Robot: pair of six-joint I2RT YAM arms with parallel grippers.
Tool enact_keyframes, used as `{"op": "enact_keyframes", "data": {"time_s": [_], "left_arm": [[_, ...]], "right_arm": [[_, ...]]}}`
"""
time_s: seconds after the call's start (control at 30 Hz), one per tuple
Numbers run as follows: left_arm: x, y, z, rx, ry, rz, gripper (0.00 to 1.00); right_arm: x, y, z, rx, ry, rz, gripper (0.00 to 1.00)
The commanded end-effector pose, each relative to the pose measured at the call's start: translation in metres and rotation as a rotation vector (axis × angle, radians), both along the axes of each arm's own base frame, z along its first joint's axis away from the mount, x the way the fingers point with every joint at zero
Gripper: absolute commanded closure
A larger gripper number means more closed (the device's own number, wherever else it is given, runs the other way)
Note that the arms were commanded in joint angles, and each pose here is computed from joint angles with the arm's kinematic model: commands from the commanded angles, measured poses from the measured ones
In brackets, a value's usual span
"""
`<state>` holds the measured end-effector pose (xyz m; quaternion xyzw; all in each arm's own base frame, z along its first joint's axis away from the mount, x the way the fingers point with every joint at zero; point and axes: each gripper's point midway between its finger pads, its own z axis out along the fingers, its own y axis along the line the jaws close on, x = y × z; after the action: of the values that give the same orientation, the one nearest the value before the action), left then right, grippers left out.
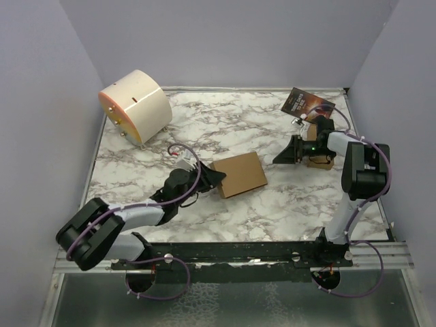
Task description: Fold the paper box
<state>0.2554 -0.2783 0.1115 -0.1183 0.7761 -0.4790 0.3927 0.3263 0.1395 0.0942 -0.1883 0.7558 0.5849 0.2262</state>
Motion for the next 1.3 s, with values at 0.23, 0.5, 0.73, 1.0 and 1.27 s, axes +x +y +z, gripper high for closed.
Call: {"op": "enact_keyframes", "data": {"time_s": [0.23,0.5,0.73,1.0,1.27], "left_arm": [[0.042,0.073,0.056,0.484,-0.113,0.043,0.79],[0.058,0.112,0.091,0.912,-0.116,-0.016,0.81],[0.065,0.154,0.097,1.270,-0.079,0.014,0.83],[0.064,0.151,0.085,1.690,-0.077,-0.012,0.82],[0.061,0.137,0.046,1.864,-0.020,-0.118,0.59]], "right_arm": [[-0.006,0.002,0.057,0.071,-0.196,0.036,0.37],[-0.007,0.001,0.058,0.056,-0.211,0.034,0.37],[-0.007,0.001,0.056,0.052,-0.205,0.033,0.37],[-0.007,0.000,0.052,0.045,-0.192,0.031,0.37],[-0.006,0.000,0.049,0.037,-0.189,0.029,0.37]]}}
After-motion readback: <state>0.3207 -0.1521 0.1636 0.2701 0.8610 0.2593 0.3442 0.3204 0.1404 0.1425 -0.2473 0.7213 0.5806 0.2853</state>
